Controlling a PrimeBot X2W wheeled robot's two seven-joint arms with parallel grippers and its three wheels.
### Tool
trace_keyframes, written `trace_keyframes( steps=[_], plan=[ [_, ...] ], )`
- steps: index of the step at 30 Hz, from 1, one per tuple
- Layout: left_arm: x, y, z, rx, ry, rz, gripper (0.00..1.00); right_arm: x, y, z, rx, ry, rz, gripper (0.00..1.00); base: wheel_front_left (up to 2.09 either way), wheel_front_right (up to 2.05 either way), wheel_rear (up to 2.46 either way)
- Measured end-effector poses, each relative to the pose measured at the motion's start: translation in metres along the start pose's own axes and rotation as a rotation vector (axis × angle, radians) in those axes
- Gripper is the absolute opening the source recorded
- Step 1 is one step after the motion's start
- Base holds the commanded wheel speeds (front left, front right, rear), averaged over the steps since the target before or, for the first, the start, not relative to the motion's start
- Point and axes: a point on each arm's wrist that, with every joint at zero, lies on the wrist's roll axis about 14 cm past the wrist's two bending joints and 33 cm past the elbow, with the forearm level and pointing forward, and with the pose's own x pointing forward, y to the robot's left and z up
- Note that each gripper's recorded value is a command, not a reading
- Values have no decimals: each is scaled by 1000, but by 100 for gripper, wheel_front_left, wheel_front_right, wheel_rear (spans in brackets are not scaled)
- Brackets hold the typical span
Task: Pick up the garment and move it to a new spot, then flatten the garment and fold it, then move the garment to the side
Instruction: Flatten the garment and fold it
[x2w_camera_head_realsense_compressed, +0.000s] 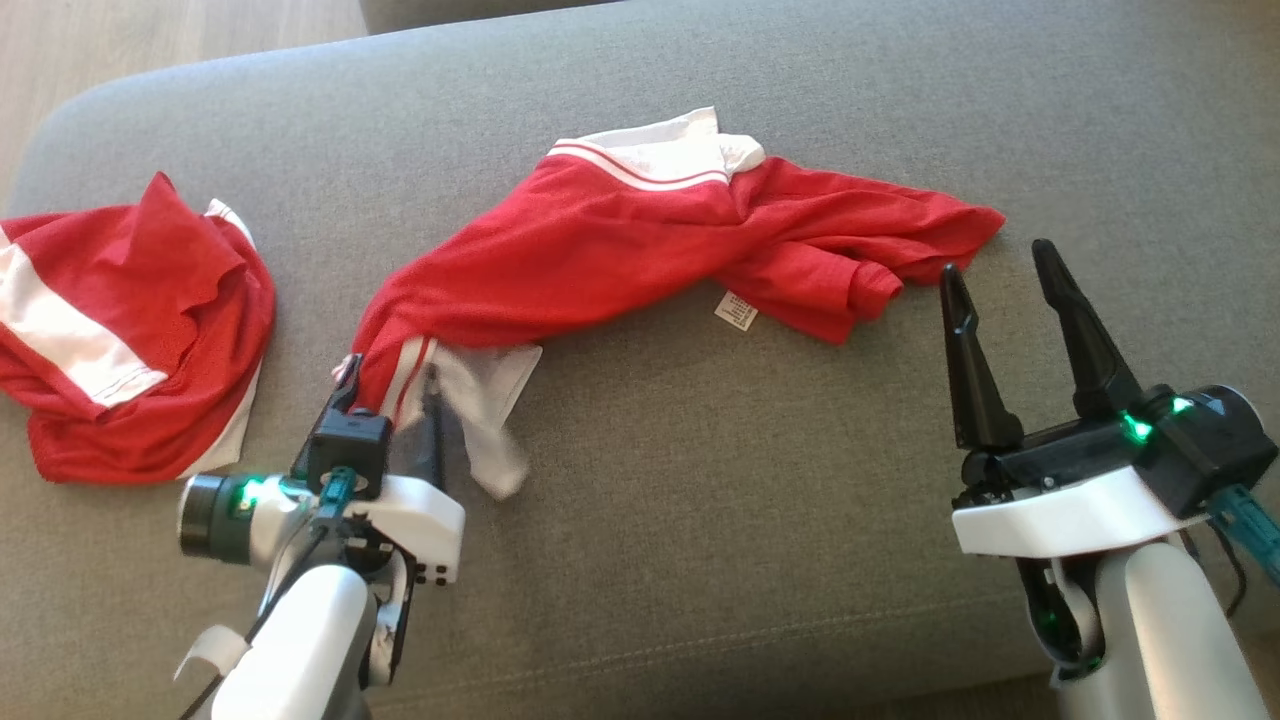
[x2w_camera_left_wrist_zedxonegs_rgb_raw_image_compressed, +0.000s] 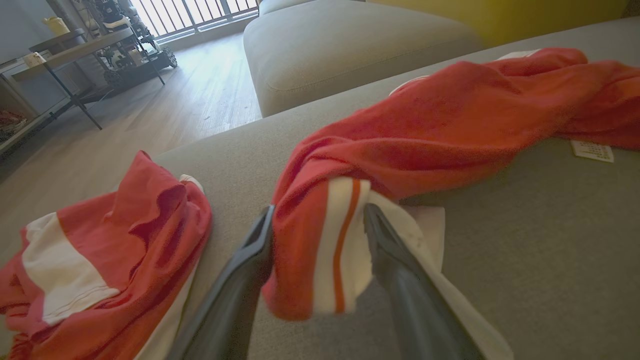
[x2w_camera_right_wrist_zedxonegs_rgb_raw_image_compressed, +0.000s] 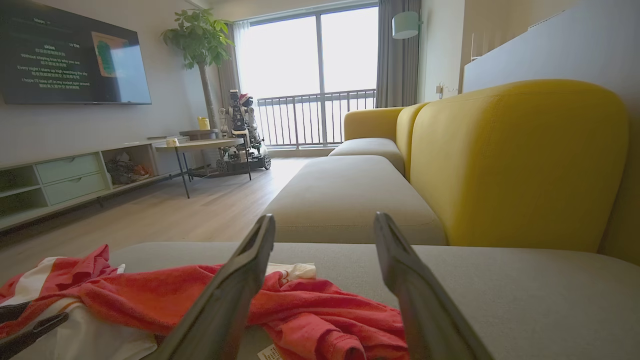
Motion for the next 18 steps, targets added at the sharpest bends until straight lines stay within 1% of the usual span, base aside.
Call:
trace_keyframes(
  steps=[2, 5, 8, 9, 11, 14, 16, 18],
  plan=[
    [0, -5, 0, 0, 4, -13, 100, -1, 1, -1, 1, 5, 2, 100, 0, 0, 0],
    [2, -7, 11, -17, -40, 3, 100, -1, 0, -2, 0, 7, 0, 100, 0, 0, 0],
    [3, -6, 36, -55, -135, 29, 100, -2, 0, -1, -3, 6, 1, 100, 0, 0, 0],
    [3, -6, 36, -55, -135, 29, 100, -2, 0, -1, -3, 6, 1, 100, 0, 0, 0],
    [3, -5, 58, -101, -209, 44, 100, -2, 0, -1, -4, 8, 1, 100, 0, 0, 0],
    [-2, -9, 79, -133, -276, 46, 100, -5, 1, -4, -10, 19, 2, 100, 0, 0, 0],
    [-8, -13, 85, -151, -292, 40, 100, -8, 4, -10, -11, 38, 9, 100, 0, 0, 0],
    [-16, -22, 80, -156, -282, 16, 100, -7, 13, -14, -6, 51, 36, 100, 0, 0, 0]
  ],
)
